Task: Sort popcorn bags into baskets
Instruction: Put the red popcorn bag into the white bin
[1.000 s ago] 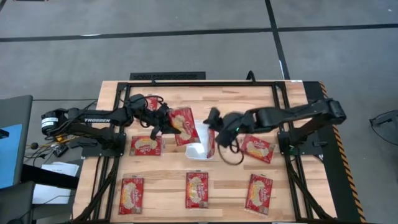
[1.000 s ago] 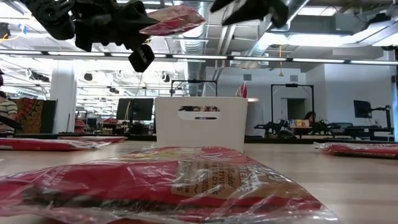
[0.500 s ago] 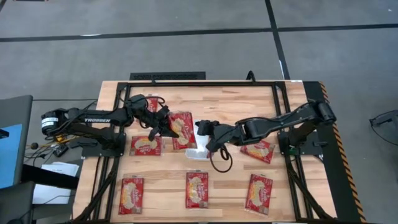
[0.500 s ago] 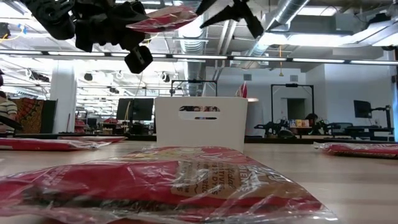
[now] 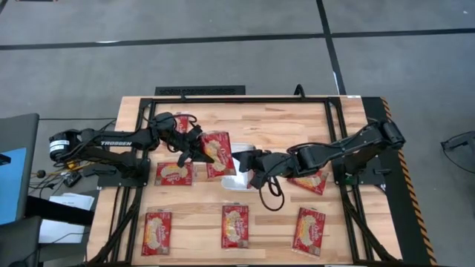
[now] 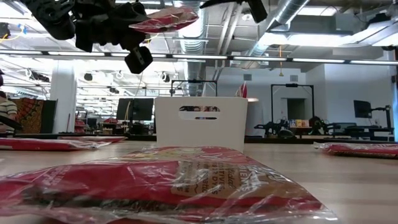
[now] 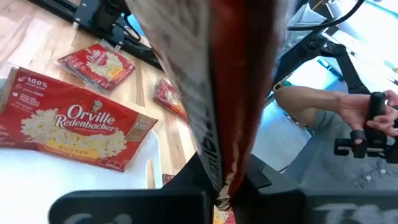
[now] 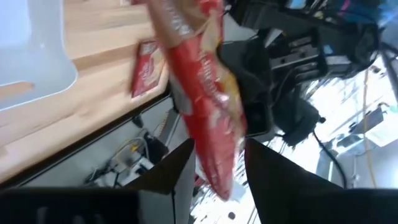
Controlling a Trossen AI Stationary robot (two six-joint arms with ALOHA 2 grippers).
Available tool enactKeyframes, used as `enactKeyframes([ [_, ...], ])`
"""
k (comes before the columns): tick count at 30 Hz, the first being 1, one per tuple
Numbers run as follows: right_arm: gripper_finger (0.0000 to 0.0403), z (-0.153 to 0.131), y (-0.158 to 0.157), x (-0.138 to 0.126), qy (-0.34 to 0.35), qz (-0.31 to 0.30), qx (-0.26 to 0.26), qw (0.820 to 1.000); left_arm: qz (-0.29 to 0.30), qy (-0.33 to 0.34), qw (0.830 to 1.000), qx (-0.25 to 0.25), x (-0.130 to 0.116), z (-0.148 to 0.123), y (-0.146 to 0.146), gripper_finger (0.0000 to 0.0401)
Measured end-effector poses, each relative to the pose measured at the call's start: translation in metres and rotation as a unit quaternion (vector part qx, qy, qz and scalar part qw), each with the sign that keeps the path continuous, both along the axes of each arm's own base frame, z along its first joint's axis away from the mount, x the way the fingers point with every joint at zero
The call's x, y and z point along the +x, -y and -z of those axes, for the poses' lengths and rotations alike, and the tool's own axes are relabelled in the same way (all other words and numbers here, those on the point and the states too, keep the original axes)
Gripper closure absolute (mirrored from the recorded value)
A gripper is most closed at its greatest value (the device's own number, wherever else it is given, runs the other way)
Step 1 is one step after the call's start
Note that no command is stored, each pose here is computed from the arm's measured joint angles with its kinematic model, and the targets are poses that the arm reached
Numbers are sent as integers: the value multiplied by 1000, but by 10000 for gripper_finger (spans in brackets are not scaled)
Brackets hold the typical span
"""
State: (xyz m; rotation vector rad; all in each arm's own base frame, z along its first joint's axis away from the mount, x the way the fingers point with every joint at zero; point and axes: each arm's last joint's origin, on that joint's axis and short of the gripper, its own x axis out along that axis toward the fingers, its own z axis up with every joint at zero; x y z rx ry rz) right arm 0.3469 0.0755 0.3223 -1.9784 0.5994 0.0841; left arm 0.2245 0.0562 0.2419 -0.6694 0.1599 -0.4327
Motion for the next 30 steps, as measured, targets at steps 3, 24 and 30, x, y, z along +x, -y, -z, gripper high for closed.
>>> enactKeyframes([
  [3,237,0,3,1,-4,-7,-1,1000,10,-1,1000,-5,0,0,1,395],
  [24,281,23,7,26,-22,-42,-43,998,25,-2,1000,-10,-1,0,1,395],
  [30,302,24,8,25,-20,-23,-39,999,23,2,1000,-6,-1,-1,1,395],
])
